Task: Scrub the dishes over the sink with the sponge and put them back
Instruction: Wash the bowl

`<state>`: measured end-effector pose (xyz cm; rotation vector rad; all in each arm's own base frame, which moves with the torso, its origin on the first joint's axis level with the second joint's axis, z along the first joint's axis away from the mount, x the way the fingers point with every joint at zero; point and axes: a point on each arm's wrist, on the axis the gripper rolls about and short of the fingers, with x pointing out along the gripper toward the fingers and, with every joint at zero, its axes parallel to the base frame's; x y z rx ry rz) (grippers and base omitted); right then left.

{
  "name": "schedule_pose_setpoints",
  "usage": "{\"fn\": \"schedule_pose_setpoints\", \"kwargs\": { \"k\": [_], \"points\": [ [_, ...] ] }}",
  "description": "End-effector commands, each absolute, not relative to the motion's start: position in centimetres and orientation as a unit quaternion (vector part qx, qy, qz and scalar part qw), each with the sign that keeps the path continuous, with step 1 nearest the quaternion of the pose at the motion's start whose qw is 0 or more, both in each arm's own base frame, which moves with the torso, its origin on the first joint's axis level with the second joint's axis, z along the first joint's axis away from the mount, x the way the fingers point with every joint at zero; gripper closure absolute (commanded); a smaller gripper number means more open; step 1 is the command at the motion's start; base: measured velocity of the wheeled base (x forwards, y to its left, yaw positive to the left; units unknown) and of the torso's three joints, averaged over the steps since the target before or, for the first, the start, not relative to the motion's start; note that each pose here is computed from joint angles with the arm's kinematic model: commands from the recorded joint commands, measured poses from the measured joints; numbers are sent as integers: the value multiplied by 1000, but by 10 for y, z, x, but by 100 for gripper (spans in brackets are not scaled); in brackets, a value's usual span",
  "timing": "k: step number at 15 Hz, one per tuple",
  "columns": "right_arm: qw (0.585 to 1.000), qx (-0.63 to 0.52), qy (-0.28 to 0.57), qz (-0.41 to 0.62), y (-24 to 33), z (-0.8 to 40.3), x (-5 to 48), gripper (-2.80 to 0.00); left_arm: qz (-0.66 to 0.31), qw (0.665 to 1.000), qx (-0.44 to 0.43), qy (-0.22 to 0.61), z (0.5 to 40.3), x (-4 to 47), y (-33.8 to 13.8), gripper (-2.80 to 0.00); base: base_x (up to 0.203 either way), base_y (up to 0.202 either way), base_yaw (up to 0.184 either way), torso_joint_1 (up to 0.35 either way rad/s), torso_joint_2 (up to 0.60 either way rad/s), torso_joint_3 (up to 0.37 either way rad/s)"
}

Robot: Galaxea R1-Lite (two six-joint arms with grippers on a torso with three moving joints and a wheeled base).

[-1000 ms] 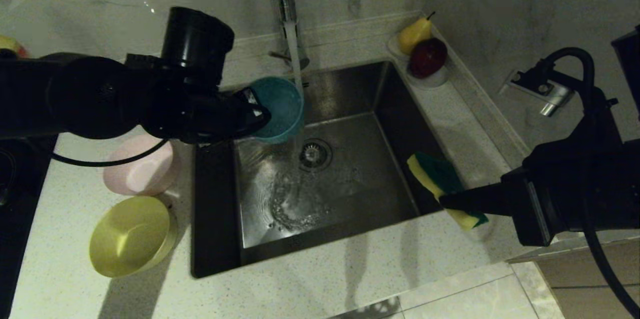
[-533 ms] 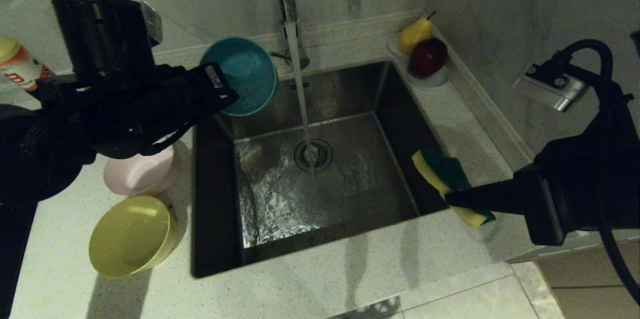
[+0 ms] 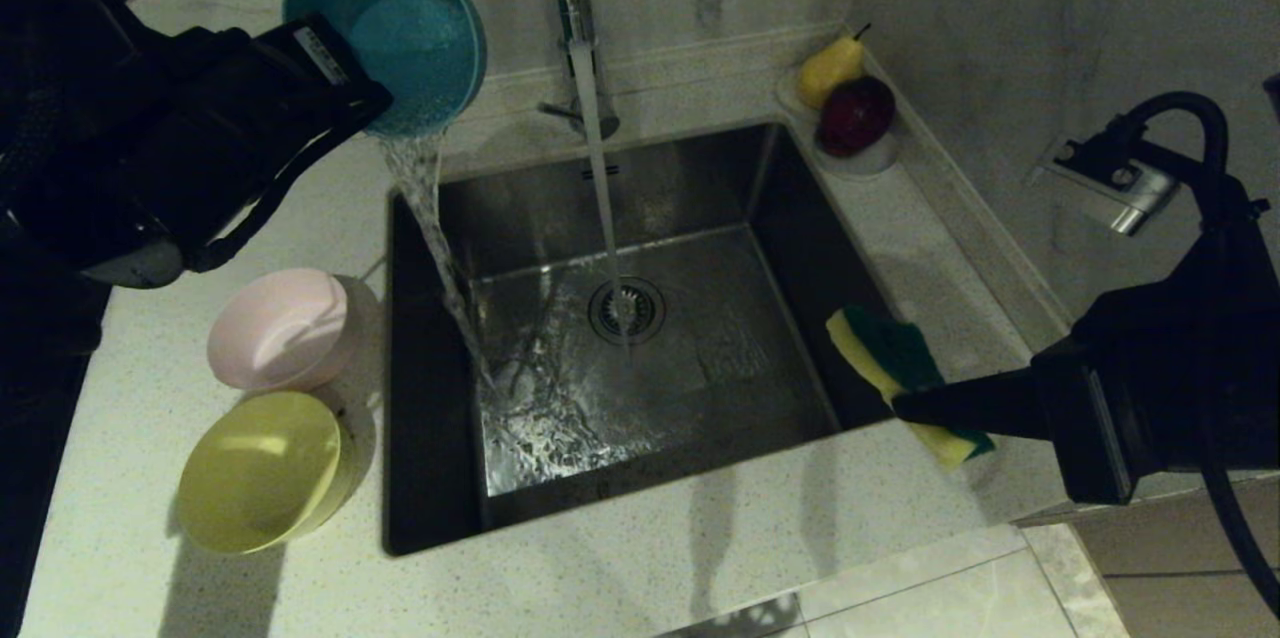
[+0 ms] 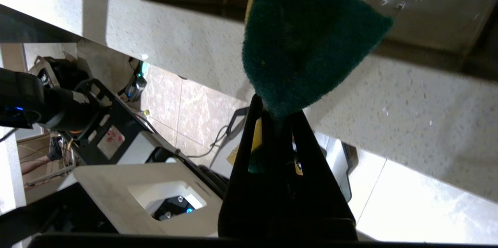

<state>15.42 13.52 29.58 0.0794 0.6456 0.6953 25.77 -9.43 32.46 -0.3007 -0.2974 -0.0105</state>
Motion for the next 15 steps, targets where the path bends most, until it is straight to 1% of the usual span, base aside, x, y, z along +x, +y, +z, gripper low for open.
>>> {"fn": "schedule_pose_setpoints", "kwargs": {
  "k": [1,2,3,6,11,13,15],
  "points": [
    [887,37,318,333,134,291,153,0,-30,972,-139,-185,324,252,-93,0,0,0,0,0,0,0],
    [887,37,318,333,133,291,151,0,-35,972,-133,-191,323,251,-93,0,0,0,0,0,0,0],
    [887,37,318,333,132,290,150,0,-44,964,-133,-225,325,248,-92,0,0,0,0,0,0,0],
    [882,37,325,339,132,288,150,0,-58,947,-121,-290,332,239,-90,0,0,0,0,0,0,0],
    [880,35,331,339,134,285,152,0,-76,930,-120,-338,339,225,-85,0,0,0,0,0,0,0],
    [879,36,333,339,133,283,151,0,-99,917,-118,-369,342,219,-84,0,0,0,0,0,0,0],
    [879,34,334,339,134,283,152,0,-102,912,-121,-379,345,214,-82,0,0,0,0,0,0,0]
  ]
}}
